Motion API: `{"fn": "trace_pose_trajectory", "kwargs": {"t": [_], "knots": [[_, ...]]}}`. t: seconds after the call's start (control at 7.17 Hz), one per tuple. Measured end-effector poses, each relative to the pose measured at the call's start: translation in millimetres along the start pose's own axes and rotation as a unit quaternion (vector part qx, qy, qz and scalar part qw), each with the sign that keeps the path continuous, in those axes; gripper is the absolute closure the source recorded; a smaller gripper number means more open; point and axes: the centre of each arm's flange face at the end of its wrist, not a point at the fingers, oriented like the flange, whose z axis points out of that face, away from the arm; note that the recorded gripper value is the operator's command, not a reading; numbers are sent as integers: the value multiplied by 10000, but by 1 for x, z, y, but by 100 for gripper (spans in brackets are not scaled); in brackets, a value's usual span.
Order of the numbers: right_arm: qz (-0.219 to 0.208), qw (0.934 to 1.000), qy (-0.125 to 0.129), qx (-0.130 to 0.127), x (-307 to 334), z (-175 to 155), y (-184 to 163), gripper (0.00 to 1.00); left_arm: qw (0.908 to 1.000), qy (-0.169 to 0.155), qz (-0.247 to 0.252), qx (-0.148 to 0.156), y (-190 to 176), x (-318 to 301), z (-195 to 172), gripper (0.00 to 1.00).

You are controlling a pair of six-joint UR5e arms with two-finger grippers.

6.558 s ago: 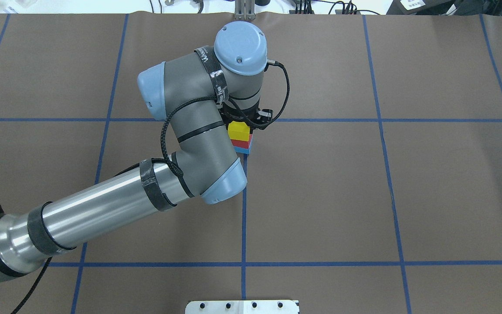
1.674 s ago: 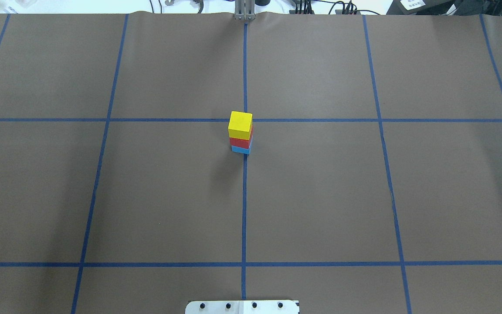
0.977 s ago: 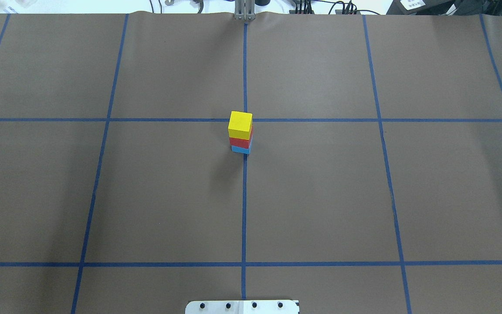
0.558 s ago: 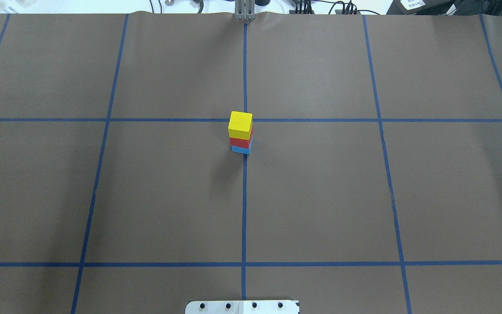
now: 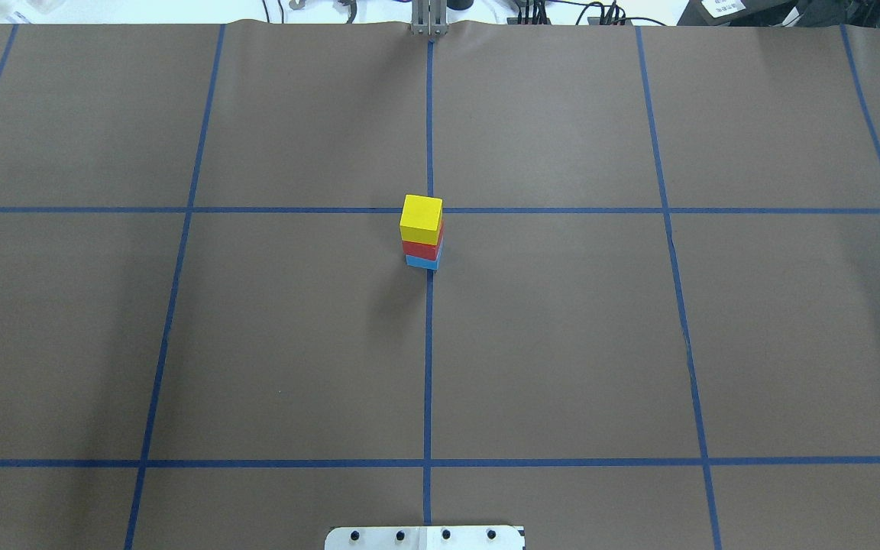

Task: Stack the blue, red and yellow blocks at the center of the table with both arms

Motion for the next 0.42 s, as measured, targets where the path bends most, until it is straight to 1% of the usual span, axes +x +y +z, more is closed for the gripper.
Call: {"fn": "trace_pose_trajectory", "kwargs": {"t": [0.28, 0.42], "knots": [[-19, 10000, 38, 60, -3, -5, -7, 0, 10000, -8, -15, -14, 1, -1, 1, 0], [-20, 10000, 41, 72, -3, -6, -8, 0, 9999, -112, -18, -34, 1, -3, 1, 0]]}}
